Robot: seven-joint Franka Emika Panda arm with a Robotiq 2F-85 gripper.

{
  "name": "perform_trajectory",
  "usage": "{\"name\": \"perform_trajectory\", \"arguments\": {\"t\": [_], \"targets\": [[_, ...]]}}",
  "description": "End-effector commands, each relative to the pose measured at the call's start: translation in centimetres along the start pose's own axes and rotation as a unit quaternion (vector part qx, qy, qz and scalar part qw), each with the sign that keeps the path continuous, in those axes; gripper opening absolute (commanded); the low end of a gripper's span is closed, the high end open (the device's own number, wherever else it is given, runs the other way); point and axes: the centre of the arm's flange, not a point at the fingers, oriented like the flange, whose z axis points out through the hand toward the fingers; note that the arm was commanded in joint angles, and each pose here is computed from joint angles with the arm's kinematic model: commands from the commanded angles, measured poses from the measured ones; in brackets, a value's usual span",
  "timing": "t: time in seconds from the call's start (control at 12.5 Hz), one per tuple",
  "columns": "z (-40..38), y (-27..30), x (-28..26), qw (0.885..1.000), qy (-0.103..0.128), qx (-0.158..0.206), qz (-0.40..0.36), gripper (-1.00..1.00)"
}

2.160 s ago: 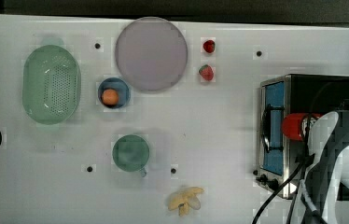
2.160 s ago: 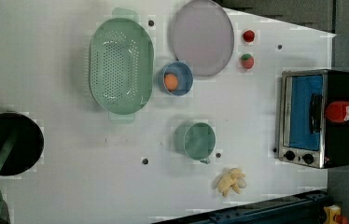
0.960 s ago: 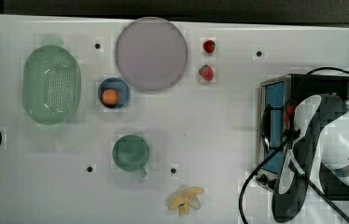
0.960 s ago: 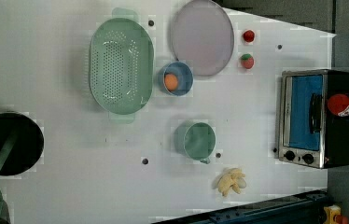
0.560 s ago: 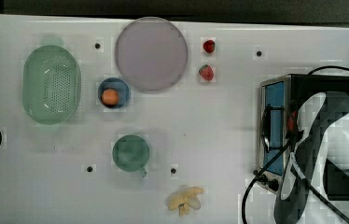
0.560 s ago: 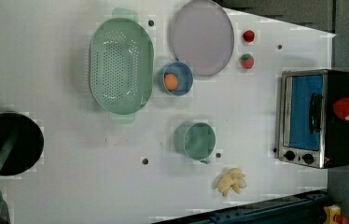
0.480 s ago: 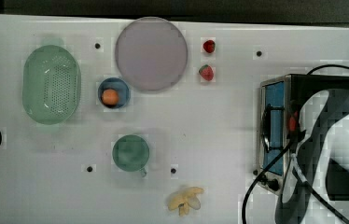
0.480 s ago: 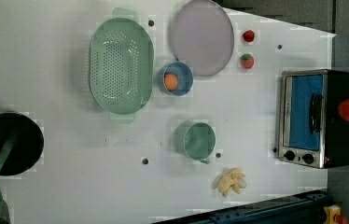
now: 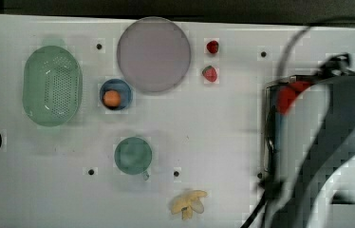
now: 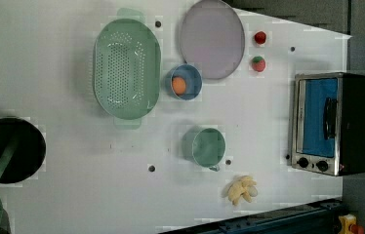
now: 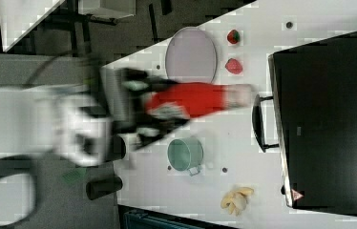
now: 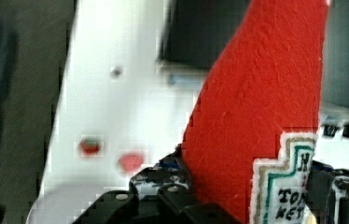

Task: Pick Ketchup from oven and place it on table.

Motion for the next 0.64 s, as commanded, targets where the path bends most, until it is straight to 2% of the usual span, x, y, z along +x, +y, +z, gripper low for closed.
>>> {"name": "perform_trajectory", "arguments": {"t": [0.08, 0.4, 0.64], "targets": [[-0.3, -7.5, -12.9, 0.991, -0.041, -0.018, -0.123, 0.27], [3.0, -10.0, -21.8, 0.976, -0.067, -0.05, -0.201, 0.27], [8.0, -9.6, -24.2, 0.969, -0.076, -0.084, -0.221, 0.27]]}}
